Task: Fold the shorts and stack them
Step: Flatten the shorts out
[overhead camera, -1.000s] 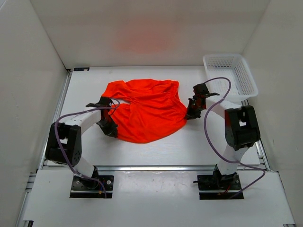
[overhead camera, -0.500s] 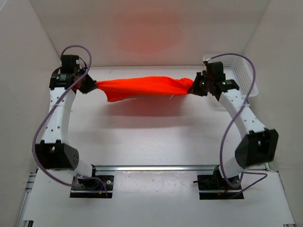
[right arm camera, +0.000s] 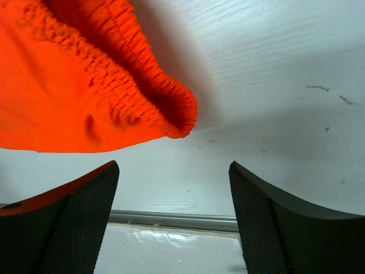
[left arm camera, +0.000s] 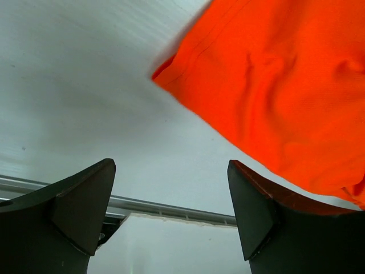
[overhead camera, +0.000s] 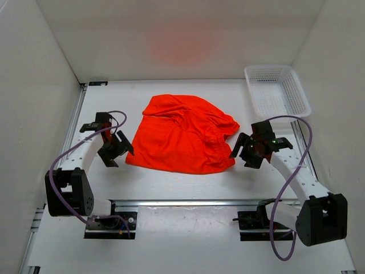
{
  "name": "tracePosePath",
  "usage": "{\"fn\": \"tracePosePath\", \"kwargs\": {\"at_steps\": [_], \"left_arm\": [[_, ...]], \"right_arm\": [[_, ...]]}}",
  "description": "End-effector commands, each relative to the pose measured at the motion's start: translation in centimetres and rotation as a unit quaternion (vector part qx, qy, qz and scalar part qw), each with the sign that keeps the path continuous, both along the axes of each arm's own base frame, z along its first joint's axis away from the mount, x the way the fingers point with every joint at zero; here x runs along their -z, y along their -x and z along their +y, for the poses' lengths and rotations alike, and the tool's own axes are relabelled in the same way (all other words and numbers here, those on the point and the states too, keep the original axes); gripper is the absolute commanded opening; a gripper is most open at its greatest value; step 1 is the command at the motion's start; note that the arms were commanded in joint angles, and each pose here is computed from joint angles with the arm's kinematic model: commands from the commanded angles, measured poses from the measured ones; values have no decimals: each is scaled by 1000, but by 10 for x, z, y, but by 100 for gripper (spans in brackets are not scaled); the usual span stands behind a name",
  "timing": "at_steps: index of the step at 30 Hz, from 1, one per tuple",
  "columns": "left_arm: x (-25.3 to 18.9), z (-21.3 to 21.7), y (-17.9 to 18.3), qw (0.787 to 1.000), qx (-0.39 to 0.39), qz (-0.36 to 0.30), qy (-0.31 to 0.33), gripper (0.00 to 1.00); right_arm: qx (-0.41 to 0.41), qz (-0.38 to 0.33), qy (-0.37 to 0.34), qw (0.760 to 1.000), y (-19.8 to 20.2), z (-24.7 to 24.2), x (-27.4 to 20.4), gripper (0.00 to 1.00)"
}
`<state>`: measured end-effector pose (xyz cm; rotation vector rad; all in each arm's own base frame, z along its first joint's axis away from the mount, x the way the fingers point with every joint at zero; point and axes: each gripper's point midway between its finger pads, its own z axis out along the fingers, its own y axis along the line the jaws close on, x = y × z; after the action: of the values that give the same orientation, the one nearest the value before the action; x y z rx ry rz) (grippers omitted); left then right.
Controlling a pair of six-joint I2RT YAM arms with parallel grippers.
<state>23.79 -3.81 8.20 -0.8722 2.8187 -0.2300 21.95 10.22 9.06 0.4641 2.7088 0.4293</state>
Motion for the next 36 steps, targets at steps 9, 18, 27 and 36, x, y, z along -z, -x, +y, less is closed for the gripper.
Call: {"fn": "tracePosePath", "kwargs": {"at_steps": [9,18,27,36], "left_arm": [[32,-23,-28,999,6,3,43,92],[67,-32,-40,999,10,47,23,60],[30,-37,-79,999,19,-16,35,10],[-146,-11,-162,982,-2,-187,34,10]], "right_arm": [[19,5,-84,996,-6,27,10,84],[13,9,-57,998,-27,24,38,80],[-5,-20,-47,999,-62,31,23,1],[-40,-186,-3,982,-149,31,-140,1]]}}
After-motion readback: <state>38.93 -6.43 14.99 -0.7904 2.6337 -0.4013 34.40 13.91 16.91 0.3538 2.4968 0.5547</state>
